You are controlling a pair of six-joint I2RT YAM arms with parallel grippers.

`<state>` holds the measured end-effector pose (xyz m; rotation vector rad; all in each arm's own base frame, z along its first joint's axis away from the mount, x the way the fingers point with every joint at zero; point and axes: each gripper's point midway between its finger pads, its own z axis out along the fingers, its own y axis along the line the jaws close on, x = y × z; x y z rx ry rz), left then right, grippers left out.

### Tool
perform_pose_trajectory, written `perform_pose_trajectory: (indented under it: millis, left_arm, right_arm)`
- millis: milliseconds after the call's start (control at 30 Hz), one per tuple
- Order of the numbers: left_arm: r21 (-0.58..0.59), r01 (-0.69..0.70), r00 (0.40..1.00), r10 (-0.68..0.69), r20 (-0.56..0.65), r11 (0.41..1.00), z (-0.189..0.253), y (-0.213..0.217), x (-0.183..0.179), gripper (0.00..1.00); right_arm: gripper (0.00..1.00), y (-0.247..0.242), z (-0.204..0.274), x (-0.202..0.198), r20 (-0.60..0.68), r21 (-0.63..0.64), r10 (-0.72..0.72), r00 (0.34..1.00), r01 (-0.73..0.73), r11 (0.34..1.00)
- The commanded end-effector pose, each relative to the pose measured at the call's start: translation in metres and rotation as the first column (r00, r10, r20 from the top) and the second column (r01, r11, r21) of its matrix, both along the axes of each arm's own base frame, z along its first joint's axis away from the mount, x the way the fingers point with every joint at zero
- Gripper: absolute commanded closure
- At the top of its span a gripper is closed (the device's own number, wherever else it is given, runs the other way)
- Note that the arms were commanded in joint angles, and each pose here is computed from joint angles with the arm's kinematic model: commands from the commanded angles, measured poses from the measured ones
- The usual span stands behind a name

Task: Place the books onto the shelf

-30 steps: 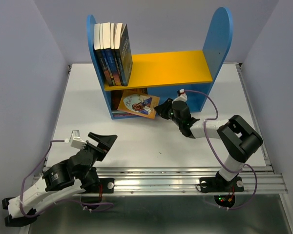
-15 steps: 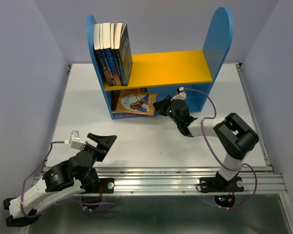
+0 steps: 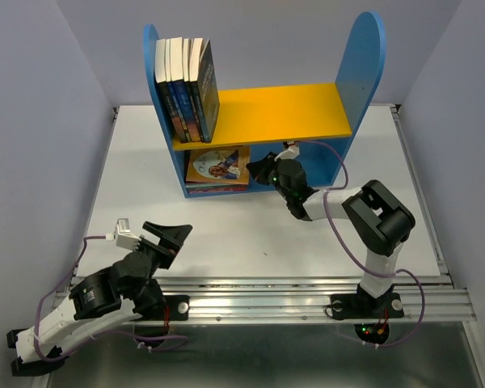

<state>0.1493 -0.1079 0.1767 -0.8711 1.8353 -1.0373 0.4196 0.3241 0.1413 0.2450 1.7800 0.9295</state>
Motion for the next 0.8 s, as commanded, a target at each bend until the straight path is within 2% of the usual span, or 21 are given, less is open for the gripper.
perform_pose_trajectory:
  millis: [0,133,400,767]
  left_arm:
    - [-0.009,-0.014,1.000,0.014,0.010,1.000,-0.002,0.004,0.000,0.01]
    - [-0.006,-0.014,1.000,0.014,0.008,1.000,-0.003,0.005,0.000,0.01]
    - [-0.006,-0.013,1.000,0.013,0.008,1.000,-0.004,0.005,0.000,0.01]
    - [-0.012,-0.022,1.000,0.022,0.013,1.000,-0.005,0.006,0.001,0.01]
  right_arm:
    - [0.90,0.011,0.033,0.013,0.133,-0.001,0.033,0.991,-0.033,0.999]
    - [0.96,0.016,0.031,0.017,0.127,-0.035,0.053,0.991,-0.049,0.998]
    - [0.98,0.017,0.029,0.021,0.157,-0.099,0.071,0.985,-0.056,0.993]
    - [0.99,0.001,0.028,0.025,0.151,-0.173,0.012,0.988,0.015,0.985]
